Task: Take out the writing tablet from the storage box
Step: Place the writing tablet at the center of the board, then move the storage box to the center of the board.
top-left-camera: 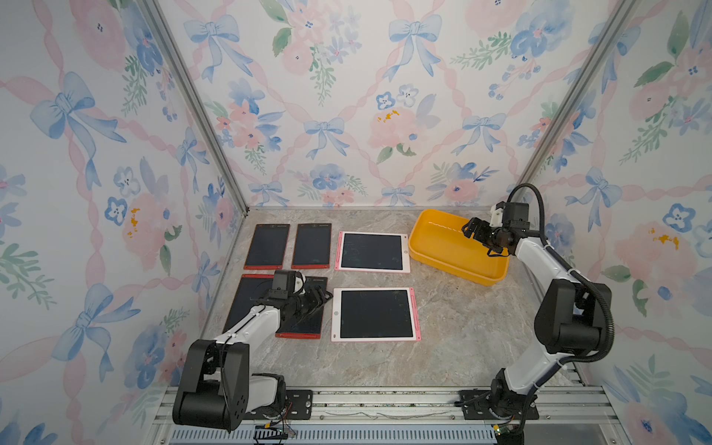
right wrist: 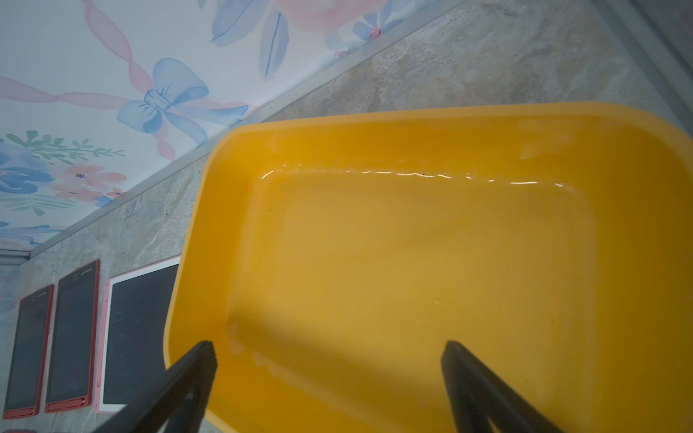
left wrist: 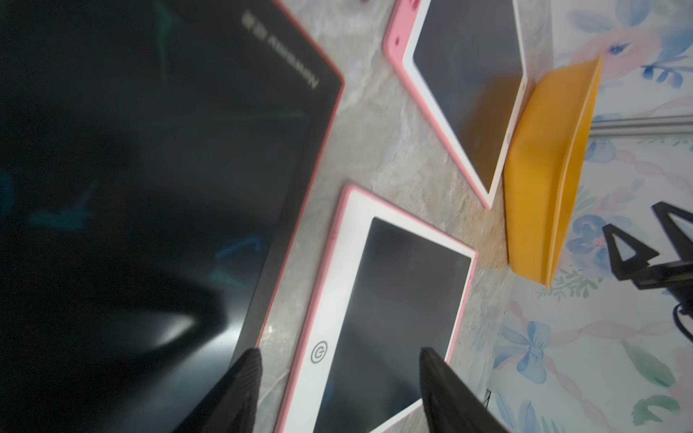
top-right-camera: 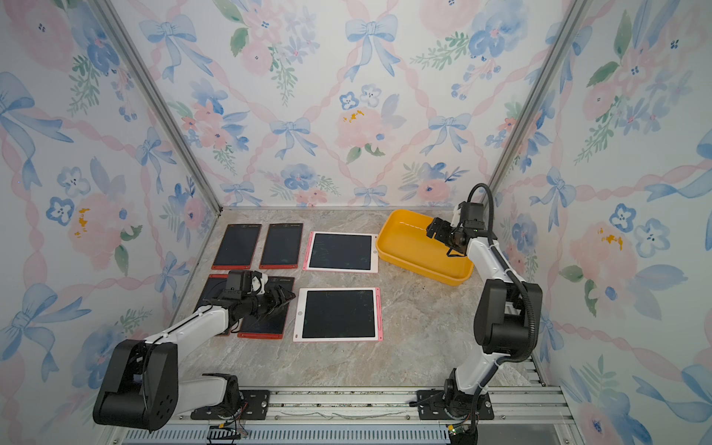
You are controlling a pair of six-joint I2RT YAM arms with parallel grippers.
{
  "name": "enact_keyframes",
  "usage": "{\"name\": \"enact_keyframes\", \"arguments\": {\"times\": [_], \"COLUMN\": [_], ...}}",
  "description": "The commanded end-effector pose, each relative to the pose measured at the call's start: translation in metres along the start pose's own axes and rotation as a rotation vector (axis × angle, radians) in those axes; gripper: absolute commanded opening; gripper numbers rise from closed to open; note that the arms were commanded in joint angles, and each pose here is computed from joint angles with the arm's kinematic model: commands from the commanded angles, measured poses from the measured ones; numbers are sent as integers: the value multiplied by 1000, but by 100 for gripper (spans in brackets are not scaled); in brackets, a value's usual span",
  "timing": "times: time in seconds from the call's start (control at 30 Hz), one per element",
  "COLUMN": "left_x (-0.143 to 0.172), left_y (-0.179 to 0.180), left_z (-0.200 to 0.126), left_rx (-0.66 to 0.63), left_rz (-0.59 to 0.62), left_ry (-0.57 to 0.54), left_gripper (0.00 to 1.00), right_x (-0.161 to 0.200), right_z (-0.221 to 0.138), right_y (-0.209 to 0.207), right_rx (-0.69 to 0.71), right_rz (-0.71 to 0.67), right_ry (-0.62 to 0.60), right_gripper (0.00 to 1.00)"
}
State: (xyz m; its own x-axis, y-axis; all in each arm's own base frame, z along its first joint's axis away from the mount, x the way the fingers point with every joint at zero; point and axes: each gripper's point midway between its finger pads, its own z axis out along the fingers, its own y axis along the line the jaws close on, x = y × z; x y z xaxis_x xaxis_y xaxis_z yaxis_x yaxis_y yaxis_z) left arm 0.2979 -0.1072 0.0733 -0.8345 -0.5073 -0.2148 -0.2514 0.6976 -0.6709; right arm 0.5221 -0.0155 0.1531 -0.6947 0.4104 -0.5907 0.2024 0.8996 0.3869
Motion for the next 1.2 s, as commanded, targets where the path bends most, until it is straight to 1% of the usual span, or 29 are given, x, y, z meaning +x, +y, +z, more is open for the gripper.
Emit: {"name": "enact_keyframes", "arguments": {"times": [0.0, 0.1, 0.17, 0.23, 0.37, 0.47, 0.53, 0.67, 0.83, 1.0, 1.1, 1.17], "left_x": [-21, -39, -45, -51, -60, -67, -71, -79, -89, -103, -114, -122], "left_y": [-5, -28, -38, -48, -56, -57, -58, -61, -61, -57, -55, -56], "left_z": [-17, -27, -31, -35, -38, -37, -34, -29, -22, -18, -17, -15], "left_rx": [-69, -29, -8, 10, 17, 2, -1, -10, -32, -79, -113, -125], "left_rz": [85, 119, 139, 156, 184, 194, 201, 211, 225, 239, 242, 247], "left_ry": [-65, -110, -126, -138, -160, -170, -168, -168, -169, -197, -224, -239], "left_gripper": [74, 77, 78, 79, 81, 82, 82, 82, 84, 92, 97, 98], "right_x": [8, 23, 34, 46, 75, 97, 107, 116, 122, 129, 129, 125], "right_z": [-1, 7, 16, 29, 43, 46, 42, 28, 3, -24, -35, -38], "right_y": [-12, -14, -15, -22, -35, -48, -58, -80, -123, -161, -172, -174], "right_rx": [95, 148, 162, 169, 186, 222, 263, 326, 416, 519, 559, 554], "right_rz": [-22, -57, -75, -55, -20, -17, -22, -10, 70, 122, 129, 131], "right_ry": [34, 78, 115, 157, 249, 312, 340, 359, 361, 352, 340, 326], "right_gripper": [97, 97, 97, 97, 97, 97, 97, 97, 97, 97, 97, 97]}}
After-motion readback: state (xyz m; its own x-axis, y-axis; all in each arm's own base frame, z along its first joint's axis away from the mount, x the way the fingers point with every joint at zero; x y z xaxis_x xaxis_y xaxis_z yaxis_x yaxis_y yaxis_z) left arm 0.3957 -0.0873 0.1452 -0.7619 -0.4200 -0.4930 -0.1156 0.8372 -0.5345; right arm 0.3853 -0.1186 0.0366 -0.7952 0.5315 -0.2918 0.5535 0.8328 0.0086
